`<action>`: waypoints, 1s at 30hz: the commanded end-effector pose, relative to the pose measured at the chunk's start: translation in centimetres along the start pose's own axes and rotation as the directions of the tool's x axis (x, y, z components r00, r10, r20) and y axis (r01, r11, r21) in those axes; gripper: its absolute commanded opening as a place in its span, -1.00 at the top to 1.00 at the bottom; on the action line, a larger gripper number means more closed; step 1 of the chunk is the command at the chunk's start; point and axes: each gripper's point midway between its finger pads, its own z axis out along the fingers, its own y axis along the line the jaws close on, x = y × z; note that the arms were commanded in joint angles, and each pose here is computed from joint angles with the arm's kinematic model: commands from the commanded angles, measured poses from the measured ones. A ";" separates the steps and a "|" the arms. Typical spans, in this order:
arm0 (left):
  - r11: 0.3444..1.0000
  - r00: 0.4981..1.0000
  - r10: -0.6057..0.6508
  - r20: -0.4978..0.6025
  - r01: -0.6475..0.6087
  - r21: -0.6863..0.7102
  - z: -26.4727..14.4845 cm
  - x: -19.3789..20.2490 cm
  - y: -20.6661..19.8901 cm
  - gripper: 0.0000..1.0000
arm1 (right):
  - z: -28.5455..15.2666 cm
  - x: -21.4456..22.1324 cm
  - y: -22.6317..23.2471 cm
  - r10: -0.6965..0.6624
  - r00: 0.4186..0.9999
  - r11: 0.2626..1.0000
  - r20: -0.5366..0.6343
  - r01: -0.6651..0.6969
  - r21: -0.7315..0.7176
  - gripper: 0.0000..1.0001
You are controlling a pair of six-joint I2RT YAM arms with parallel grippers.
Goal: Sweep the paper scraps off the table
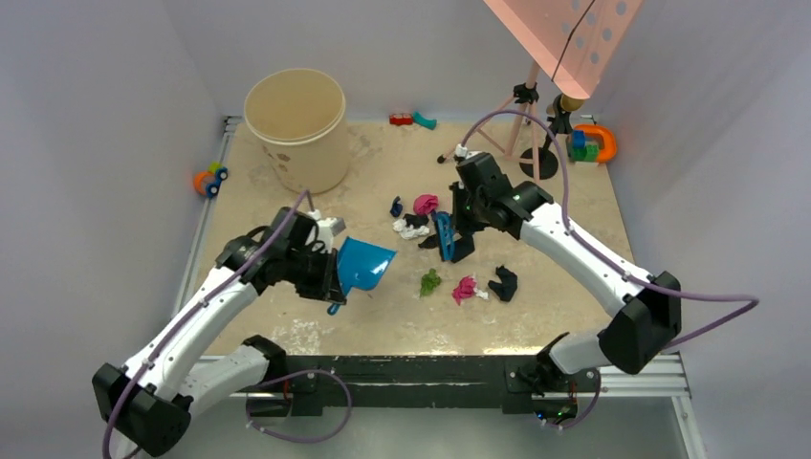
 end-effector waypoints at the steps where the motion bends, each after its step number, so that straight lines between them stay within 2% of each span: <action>1: 0.985 0.986 0.164 -0.037 -0.165 -0.042 1.2 -0.1 -1.3 1.00 | -4.3 -1.5 -6.1 -0.024 0.997 0.954 0.074 0.000 0.301 1.00; 4: 0.962 0.962 0.249 -0.113 -0.259 -0.082 2.5 1.0 -1.7 1.00 | -6.5 -0.8 -10.0 -0.016 0.995 0.868 0.099 -0.036 0.495 1.00; 7: 0.931 0.933 0.305 -0.190 -0.335 -0.149 3.5 1.4 -1.3 1.00 | -7.7 0.6 -13.8 -0.010 0.991 0.743 0.134 -0.082 0.664 1.00; 12: 0.825 0.840 0.448 -0.307 -0.521 -0.221 4.0 1.7 -0.8 1.00 | -8.1 3.2 -17.0 -0.011 0.999 0.599 0.041 -0.027 0.801 1.00; 14: 0.797 0.802 0.492 -0.337 -0.572 -0.197 4.1 1.8 -1.1 1.00 | -7.1 3.4 -16.4 -0.017 1.000 0.637 0.004 0.008 0.770 1.00; 16: 0.778 0.751 0.553 -0.361 -0.621 -0.100 4.2 2.4 -2.1 1.00 | -6.5 3.7 -16.3 -0.017 1.000 0.641 -0.025 0.030 0.767 1.00; 18: 0.738 0.712 0.587 -0.386 -0.666 -0.108 4.0 1.9 -1.6 1.00 | -5.8 4.0 -16.3 -0.018 0.999 0.642 -0.050 0.050 0.765 1.00; 21: 0.703 0.674 0.587 -0.449 -0.699 -0.129 4.3 1.5 -0.9 1.00 | -4.2 5.2 -15.9 -0.012 0.993 0.670 -0.118 0.096 0.736 1.00; 25: 0.706 0.637 0.549 -0.542 -0.700 -0.107 5.9 1.9 -0.6 1.00 | -2.1 7.0 -15.4 -0.006 0.977 0.708 -0.213 0.155 0.689 1.00; 28: 0.683 0.624 0.507 -0.594 -0.712 -0.165 7.3 1.2 0.4 1.00 | -0.9 8.0 -14.5 -0.008 0.975 0.761 -0.222 0.150 0.631 1.00; 29: 0.679 0.616 0.504 -0.606 -0.716 -0.164 8.5 0.9 0.3 1.00 | 0.0 8.4 -13.0 -0.002 0.977 0.827 -0.213 0.121 0.549 1.00; 30: 0.676 0.615 0.509 -0.602 -0.719 -0.163 8.6 0.7 0.3 1.00 | 0.4 8.6 -12.1 0.003 0.977 0.860 -0.214 0.106 0.499 1.00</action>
